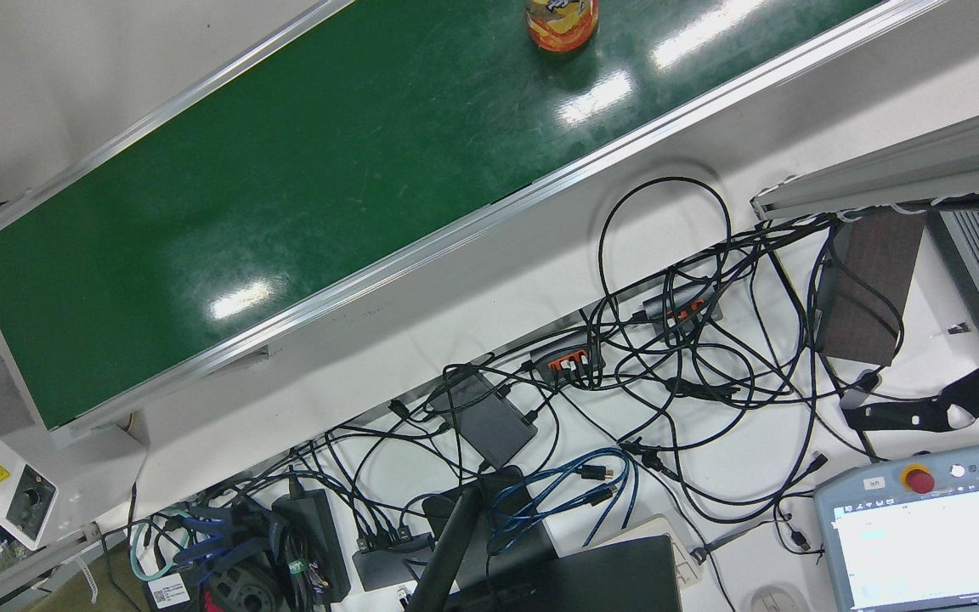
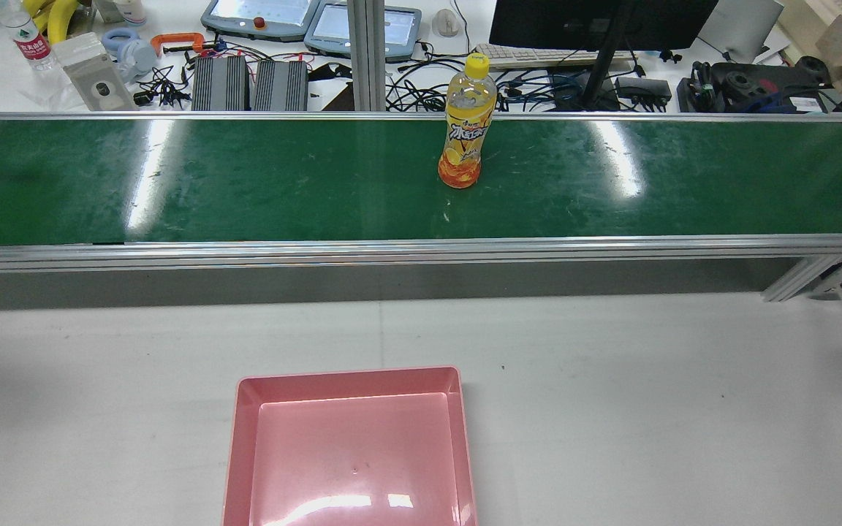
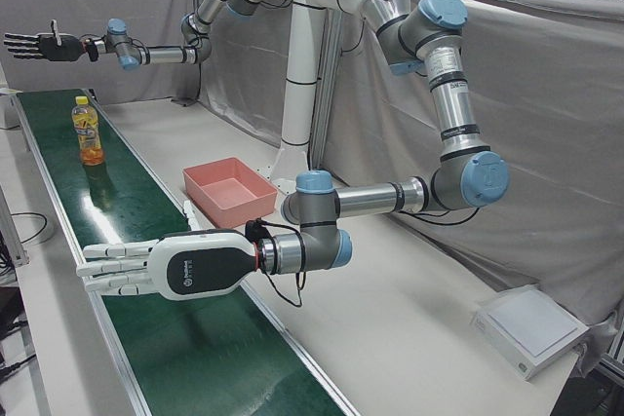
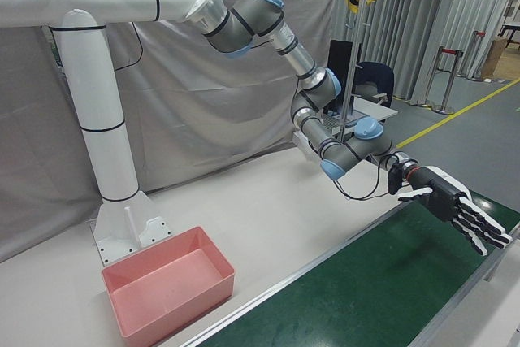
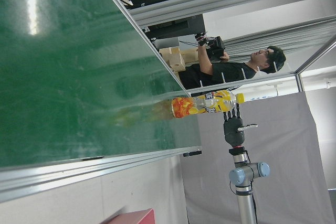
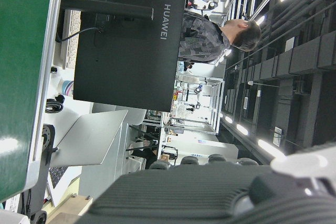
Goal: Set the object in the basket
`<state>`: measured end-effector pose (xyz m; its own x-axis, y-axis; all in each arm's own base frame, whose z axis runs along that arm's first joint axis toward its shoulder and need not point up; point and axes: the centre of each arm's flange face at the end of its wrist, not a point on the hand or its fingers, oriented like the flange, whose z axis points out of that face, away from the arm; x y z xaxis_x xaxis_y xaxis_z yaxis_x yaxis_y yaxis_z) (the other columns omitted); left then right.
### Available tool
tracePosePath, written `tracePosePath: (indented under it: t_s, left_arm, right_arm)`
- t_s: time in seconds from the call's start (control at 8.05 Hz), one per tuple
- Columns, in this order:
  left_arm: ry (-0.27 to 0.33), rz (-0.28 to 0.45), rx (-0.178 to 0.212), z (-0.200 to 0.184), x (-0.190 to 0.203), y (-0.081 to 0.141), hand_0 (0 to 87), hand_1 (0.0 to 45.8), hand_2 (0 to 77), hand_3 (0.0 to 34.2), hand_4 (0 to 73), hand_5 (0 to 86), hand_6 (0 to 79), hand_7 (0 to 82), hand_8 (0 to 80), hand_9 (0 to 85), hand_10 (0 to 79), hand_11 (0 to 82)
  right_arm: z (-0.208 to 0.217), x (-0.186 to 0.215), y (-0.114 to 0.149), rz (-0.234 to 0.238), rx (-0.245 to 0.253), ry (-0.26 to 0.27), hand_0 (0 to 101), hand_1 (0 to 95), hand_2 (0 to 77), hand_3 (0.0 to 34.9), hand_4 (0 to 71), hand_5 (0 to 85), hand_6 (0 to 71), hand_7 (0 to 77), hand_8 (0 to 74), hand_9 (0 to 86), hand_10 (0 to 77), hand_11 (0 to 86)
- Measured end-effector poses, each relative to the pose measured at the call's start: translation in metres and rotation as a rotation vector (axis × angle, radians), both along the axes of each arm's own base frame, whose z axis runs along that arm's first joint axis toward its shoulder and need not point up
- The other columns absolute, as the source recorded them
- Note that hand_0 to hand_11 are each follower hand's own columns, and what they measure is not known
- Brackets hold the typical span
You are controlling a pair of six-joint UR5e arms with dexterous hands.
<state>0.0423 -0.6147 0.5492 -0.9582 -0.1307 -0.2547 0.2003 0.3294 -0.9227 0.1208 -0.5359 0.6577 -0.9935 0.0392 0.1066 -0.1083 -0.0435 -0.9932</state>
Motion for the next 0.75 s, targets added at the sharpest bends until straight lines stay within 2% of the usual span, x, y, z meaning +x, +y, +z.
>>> tracePosePath:
  t_s: [0.75]
  left_arm:
    - [0.001,0.0,-0.001,-0.0008,-0.0002,0.0,51.3,15.3,0.5,0.0,3.8,6.5,0.5,0.5,0.5,0.5,6.0,10.9]
  right_arm:
    - [-0.0002,0.0,-0.0001,0.0,0.0,0.0,0,0.0,0.5,0.2,0.0,0.0,0.0,0.5,0.0,0.0,0.0,0.0]
